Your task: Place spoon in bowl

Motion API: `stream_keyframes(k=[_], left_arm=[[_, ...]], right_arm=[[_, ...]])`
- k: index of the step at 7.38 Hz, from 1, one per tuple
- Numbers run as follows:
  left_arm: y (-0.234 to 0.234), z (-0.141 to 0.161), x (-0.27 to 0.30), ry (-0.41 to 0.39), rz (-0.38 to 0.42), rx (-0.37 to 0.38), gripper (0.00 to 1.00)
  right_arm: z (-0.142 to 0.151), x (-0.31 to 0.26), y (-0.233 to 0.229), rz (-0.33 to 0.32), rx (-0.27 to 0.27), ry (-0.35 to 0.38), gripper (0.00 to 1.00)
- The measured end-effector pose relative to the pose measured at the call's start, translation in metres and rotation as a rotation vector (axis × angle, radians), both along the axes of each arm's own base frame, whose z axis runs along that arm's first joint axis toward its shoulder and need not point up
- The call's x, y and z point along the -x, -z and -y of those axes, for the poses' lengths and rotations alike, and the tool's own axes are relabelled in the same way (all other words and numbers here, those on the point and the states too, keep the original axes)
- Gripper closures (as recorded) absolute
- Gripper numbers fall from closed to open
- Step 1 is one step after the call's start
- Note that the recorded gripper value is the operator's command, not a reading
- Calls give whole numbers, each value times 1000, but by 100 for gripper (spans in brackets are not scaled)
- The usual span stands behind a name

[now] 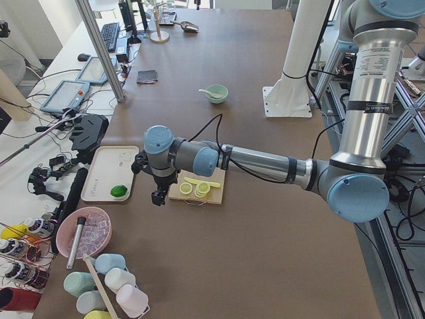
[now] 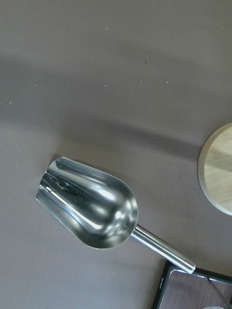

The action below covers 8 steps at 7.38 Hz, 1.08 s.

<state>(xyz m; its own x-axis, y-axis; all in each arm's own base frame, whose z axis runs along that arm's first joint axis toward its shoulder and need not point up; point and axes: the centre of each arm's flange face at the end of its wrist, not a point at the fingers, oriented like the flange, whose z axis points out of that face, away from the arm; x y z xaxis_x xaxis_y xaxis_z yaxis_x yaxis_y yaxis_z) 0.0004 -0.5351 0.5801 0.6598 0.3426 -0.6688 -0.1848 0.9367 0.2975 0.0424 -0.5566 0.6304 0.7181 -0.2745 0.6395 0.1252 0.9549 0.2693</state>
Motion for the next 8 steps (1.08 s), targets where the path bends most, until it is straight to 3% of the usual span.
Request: stream_keyframes(k=[8], left_arm=[[-21, -18, 11, 15, -13, 1, 2]], right_arm=[[-29, -12, -35, -31, 55, -29, 0]])
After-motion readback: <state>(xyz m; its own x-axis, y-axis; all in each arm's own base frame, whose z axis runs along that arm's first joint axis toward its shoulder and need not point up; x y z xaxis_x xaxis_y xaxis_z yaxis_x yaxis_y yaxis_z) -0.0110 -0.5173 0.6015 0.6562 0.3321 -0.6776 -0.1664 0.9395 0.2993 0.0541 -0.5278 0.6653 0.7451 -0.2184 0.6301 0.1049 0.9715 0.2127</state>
